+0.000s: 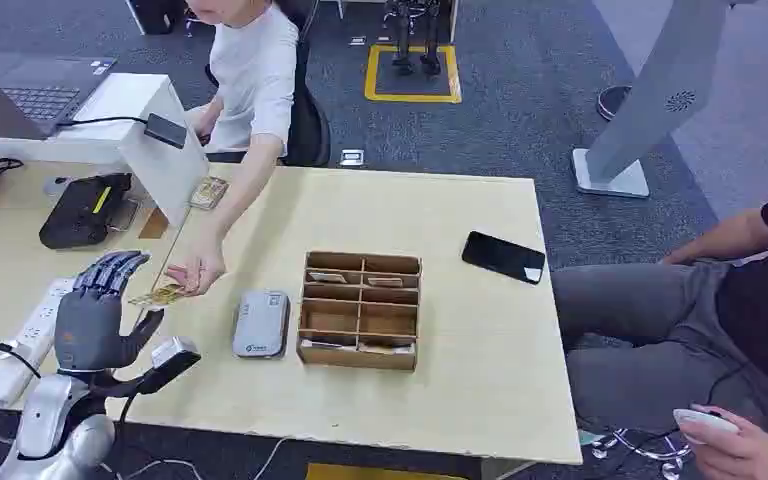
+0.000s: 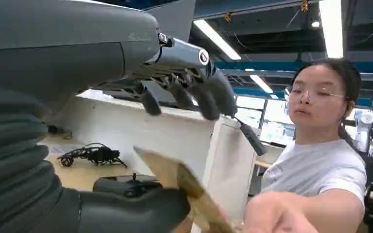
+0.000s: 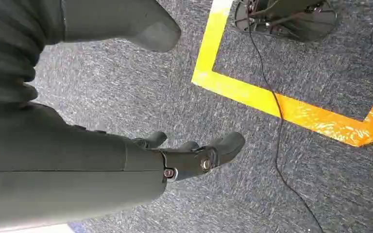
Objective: Pass the card to the sensor for recognition and then transmit it.
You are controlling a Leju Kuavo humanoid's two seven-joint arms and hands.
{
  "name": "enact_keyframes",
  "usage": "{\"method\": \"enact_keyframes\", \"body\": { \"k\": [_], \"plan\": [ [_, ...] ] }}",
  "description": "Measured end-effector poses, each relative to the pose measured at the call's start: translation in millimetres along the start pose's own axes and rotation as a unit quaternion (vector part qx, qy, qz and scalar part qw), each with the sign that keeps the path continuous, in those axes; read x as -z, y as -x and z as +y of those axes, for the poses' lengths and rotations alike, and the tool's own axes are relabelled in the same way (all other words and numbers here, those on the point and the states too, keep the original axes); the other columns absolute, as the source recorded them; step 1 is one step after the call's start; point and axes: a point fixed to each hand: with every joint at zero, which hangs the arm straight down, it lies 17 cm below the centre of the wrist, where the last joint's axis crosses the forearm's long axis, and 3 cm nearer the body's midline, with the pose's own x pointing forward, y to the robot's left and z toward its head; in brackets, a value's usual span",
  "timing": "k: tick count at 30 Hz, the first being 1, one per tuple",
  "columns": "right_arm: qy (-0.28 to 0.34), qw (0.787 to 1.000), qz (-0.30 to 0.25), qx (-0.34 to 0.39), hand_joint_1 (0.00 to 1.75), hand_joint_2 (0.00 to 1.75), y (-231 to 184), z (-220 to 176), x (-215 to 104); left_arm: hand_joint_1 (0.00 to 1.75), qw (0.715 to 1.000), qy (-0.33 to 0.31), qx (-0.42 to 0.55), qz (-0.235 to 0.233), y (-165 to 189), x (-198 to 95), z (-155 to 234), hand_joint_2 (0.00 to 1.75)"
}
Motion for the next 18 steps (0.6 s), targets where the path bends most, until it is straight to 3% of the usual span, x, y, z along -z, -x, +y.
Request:
{"method": "enact_keyframes", "body": {
  "k": [18],
  "plan": [
    [0.003, 1.000, -0.001, -0.002, 0.00, 1.75, 0.0, -1.2, 0.1, 1.75, 0.999, 0.003, -0.037, 0.000, -5.9, -1.3, -4.0, 1.75]
  ]
}}
